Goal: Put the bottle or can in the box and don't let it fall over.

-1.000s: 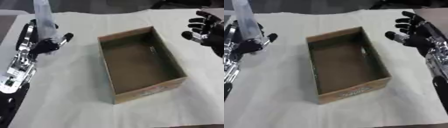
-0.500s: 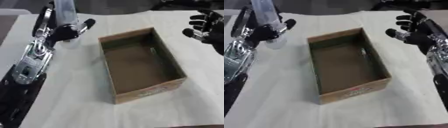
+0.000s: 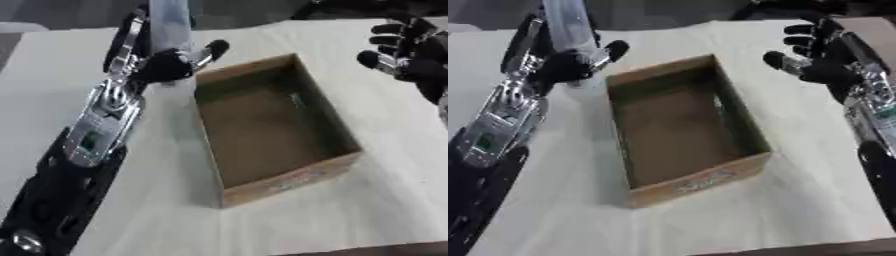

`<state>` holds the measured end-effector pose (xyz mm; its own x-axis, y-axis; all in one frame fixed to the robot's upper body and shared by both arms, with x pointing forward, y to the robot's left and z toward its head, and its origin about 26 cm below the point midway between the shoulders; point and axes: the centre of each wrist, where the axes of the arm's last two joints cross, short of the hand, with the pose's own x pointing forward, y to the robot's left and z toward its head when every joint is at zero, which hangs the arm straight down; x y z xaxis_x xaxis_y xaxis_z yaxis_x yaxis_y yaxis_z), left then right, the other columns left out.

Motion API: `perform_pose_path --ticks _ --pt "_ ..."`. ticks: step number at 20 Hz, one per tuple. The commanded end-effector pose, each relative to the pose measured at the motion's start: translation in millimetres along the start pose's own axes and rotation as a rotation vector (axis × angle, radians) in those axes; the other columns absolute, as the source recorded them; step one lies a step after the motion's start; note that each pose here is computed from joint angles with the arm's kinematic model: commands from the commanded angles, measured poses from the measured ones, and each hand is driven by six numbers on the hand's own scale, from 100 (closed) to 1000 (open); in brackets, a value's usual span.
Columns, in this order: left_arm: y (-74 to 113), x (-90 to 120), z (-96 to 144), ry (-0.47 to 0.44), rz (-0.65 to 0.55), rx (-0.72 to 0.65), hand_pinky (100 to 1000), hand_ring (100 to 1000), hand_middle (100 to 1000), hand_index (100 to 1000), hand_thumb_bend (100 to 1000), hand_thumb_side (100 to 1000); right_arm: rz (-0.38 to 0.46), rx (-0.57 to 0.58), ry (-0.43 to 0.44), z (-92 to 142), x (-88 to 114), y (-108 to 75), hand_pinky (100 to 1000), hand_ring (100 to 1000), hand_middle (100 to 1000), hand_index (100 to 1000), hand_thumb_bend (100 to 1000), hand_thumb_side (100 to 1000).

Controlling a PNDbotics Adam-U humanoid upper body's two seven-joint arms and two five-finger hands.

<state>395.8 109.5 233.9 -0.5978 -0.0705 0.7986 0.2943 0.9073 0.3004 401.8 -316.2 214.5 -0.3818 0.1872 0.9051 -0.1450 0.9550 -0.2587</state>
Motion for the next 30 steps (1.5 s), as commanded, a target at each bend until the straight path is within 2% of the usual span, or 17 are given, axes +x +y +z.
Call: perform_pose_path --ticks 1,12,16,20,22,23,24,25,26,27,30 --pt "-10.2 14.2 -8.5 -0.049 0.017 -0.040 650 264 100 201 603 100 0.025 -0.016 -0.029 -3.6 14.1 -10.9 956 847 770 948 674 163" --pt "-37.5 28.9 -14.0 -0.096 0.090 -0.105 638 265 100 198 609 100 0.017 -0.014 -0.031 -7.7 15.4 -10.9 957 846 769 948 675 168" --pt "-45.6 24.0 -13.2 -0.078 0.113 -0.102 631 266 100 199 620 100 0.021 -0.011 -0.038 -9.6 18.0 -10.8 957 846 769 949 674 168" --pt "-54.4 8.0 -12.3 -0.020 0.127 -0.080 629 271 100 203 636 100 0.021 -0.005 -0.047 -11.9 21.4 -9.8 957 846 769 949 674 169" --pt "-57.3 -2.2 -11.2 0.018 0.127 -0.067 641 314 134 258 639 100 0.021 -0.002 -0.051 -12.4 22.3 -9.2 958 846 769 949 675 170" --pt "-57.7 -6.6 -10.8 0.036 0.121 -0.061 684 415 271 395 711 100 0.020 -0.003 -0.051 -12.2 22.2 -9.4 958 846 769 949 675 171" --pt "-57.7 -9.7 -10.5 0.049 0.110 -0.056 713 475 355 477 793 100 0.020 -0.004 -0.050 -11.9 21.8 -9.6 958 846 769 950 675 171" --pt "-57.9 -11.5 -10.2 0.055 0.096 -0.059 790 616 507 633 940 100 0.019 -0.005 -0.049 -11.6 21.4 -9.7 958 846 769 950 676 171" --pt "-57.9 -12.8 -10.0 0.059 0.076 -0.070 800 632 517 646 954 100 0.018 -0.006 -0.048 -11.3 21.1 -9.9 958 846 769 950 676 171" --pt "-57.4 -14.3 -9.5 0.063 0.052 -0.085 853 722 609 732 1000 146 0.017 -0.007 -0.047 -11.0 20.7 -10.1 958 846 769 950 676 172" --pt "-53.9 -22.4 -6.5 0.092 -0.026 -0.128 877 765 660 774 1000 191 0.015 -0.011 -0.050 -10.5 21.1 -10.8 958 846 769 950 676 171"
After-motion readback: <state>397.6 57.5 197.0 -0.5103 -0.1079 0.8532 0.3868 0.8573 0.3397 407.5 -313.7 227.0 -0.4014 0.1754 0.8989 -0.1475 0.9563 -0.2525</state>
